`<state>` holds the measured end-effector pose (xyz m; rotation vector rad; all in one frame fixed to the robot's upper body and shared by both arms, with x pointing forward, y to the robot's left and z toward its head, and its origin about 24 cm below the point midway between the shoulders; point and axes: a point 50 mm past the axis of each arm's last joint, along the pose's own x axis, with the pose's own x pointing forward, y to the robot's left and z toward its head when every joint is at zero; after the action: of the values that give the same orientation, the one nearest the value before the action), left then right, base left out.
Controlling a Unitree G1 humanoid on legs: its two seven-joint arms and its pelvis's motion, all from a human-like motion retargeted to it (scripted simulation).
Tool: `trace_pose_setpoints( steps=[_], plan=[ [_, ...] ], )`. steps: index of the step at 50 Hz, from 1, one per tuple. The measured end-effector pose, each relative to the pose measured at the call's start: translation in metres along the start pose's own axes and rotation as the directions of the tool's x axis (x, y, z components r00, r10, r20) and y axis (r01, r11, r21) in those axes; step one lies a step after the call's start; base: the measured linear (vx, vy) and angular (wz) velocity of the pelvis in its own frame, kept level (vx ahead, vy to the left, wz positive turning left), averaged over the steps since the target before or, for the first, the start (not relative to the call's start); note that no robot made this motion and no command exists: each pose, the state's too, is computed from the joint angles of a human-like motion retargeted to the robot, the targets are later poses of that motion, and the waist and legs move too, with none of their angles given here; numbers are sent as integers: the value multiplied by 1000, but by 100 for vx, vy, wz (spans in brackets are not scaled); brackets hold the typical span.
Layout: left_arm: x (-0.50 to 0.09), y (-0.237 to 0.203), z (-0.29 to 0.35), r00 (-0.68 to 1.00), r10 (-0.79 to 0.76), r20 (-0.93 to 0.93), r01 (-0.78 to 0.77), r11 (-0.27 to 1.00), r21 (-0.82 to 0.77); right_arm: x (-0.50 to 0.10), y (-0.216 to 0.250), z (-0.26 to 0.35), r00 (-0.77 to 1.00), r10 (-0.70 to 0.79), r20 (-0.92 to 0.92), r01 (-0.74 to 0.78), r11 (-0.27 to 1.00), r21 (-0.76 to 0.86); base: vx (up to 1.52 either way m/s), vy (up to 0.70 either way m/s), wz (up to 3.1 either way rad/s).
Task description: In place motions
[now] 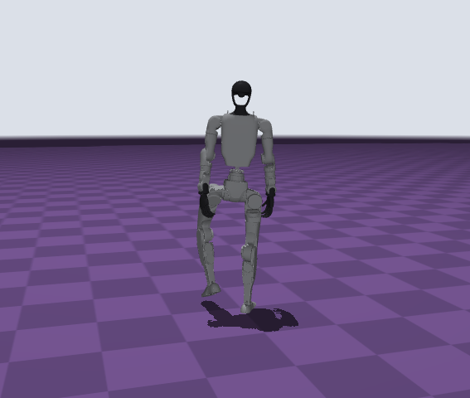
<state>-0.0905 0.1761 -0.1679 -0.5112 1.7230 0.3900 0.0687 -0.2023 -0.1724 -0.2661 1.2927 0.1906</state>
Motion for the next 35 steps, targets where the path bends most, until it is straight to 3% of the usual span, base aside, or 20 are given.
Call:
trace_pose_setpoints(
  steps=[9, 15, 20, 27, 35],
  plan=[
    [-2, -5, 40, 992, 0, 126, -1, 1000, 13, -12, 1, -59, 984, -6, -177, 23, 996, 91, 23, 3, -8],
    [-18, -37, 123, 935, -74, 346, 28, 990, 136, -16, -4, -69, 977, -28, -212, 75, 973, 218, -18, 8, -13],
    [-36, -35, 164, 887, -70, 457, -44, 971, 233, -19, 1, -79, 962, 12, -273, 37, 985, 171, -7, 0, -24],
    [-30, -33, 151, 906, -56, 420, -58, 966, 254, -25, 1, -94, 951, 3, -308, 61, 979, 197, 10, -2, -15],
    [-4, -9, 62, 980, -27, 199, -4, 988, 154, -22, -2, -88, 952, -2, -307, 56, 984, 168, 16, -5, 30]
  ],
)
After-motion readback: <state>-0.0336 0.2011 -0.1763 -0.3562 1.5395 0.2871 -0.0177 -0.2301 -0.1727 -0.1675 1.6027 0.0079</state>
